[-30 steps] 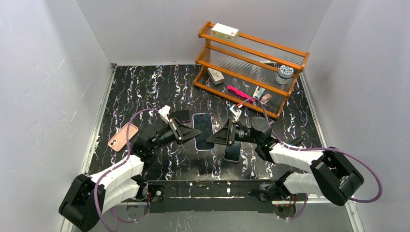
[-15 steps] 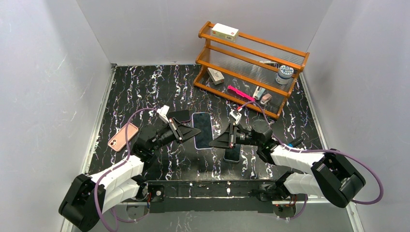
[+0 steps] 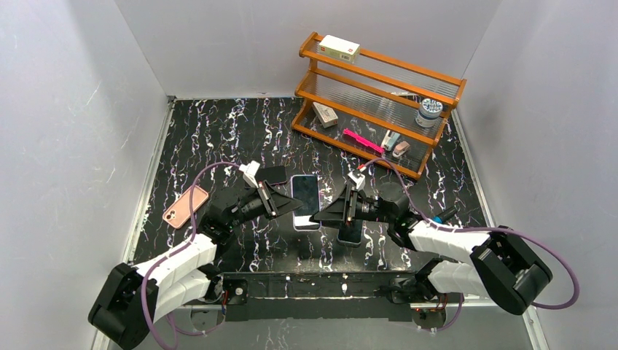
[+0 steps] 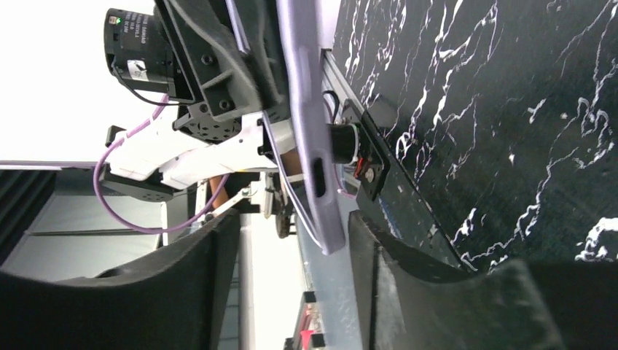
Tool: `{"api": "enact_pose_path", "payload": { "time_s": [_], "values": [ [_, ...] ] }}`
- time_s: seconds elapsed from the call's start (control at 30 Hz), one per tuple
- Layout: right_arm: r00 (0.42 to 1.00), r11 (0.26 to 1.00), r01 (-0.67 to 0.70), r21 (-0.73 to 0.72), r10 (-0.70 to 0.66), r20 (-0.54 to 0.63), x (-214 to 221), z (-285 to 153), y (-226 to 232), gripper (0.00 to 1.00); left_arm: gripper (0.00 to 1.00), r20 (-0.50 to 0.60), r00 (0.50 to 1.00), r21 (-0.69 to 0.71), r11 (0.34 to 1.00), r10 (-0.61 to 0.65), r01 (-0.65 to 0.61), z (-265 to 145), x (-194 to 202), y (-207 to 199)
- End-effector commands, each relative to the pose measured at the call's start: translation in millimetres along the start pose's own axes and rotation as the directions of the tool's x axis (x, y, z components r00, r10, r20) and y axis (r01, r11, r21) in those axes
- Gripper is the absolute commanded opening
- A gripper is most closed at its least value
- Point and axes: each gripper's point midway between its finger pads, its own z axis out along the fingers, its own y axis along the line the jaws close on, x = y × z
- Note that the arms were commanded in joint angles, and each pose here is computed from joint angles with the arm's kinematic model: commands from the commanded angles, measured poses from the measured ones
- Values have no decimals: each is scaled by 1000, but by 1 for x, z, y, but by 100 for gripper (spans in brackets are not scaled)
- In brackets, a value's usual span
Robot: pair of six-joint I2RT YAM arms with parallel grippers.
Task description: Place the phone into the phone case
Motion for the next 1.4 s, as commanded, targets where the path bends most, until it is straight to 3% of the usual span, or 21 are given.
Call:
{"api": "enact_pose_path", "payload": {
  "time_s": [0.0, 0.23, 0.5, 1.23, 1.37],
  "values": [
    [992, 992, 118, -44, -115, 56, -12, -2, 22, 70, 0, -63, 994, 101, 991, 90, -84, -4, 4, -29],
    [951, 955, 295, -37, -290, 109, -19, -9, 38, 86, 0, -138, 981, 188, 976, 136, -109, -13, 16, -49],
    [908, 906, 415, -84, -406, 100, -19, -16, 66, 89, 0, -202, 960, 266, 954, 195, -138, -18, 24, -66],
    [905, 898, 414, -145, -390, 168, -39, -21, 84, 52, 0, -266, 943, 287, 950, 199, -119, -20, 34, -64],
    [901, 898, 418, -136, -390, 190, -45, -21, 83, 40, 0, -271, 942, 285, 951, 196, -116, -20, 35, -63]
  ]
}}
